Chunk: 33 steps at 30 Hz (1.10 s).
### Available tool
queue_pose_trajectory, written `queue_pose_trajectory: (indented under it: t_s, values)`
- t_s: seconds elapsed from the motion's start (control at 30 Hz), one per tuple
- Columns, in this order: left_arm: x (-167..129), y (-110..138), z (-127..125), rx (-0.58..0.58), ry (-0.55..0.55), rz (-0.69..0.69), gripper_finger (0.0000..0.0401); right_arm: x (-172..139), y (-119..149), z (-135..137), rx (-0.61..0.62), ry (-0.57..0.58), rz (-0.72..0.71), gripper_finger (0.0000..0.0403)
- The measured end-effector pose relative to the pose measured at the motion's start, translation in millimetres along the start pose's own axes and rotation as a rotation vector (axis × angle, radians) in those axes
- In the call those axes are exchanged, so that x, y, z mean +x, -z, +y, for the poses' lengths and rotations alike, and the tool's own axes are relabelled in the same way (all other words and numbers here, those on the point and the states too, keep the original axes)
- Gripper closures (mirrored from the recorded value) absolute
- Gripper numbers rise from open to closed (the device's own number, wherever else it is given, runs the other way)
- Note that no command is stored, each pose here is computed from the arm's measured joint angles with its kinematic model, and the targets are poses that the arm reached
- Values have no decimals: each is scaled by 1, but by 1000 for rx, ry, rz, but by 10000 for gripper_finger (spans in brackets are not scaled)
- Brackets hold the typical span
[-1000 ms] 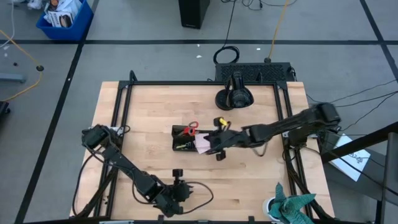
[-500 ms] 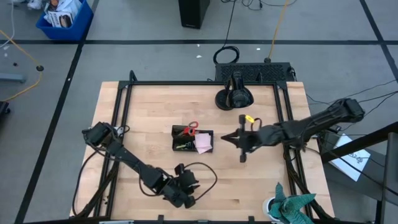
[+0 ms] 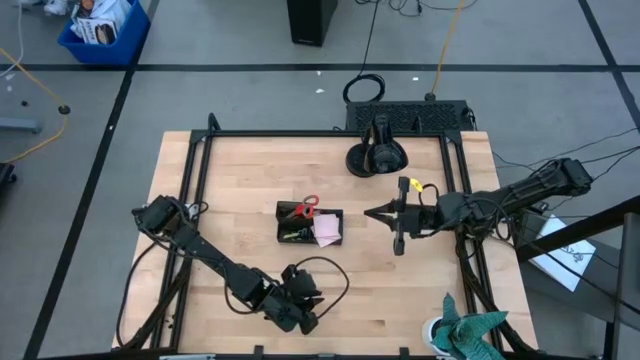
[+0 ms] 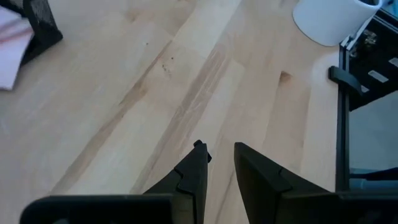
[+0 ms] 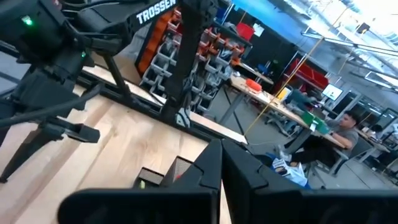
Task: Pick and place office supplies into organizer
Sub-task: Return to Home Position
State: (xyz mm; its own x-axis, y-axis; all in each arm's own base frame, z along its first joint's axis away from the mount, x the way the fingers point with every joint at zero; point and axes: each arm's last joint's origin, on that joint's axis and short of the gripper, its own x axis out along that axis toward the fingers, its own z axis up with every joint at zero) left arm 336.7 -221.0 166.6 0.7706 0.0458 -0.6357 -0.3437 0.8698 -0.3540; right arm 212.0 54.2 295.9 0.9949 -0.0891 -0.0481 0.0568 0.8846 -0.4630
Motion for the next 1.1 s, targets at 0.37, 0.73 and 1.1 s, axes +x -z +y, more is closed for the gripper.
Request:
queue_pose_trajectory:
  t_s: [0.37, 0.73, 1.1]
  values:
    - [0, -1, -1, 44, 16, -5, 316, 2, -5, 16, 72, -152, -80, 402]
    - [7, -21, -1, 519, 23, -133, 316, -7, -9, 26, 139, -252, -78, 403]
    - [-17, -52, -10, 1016, 56, -294, 341, -7, 4, 31, 271, -282, 45, 403]
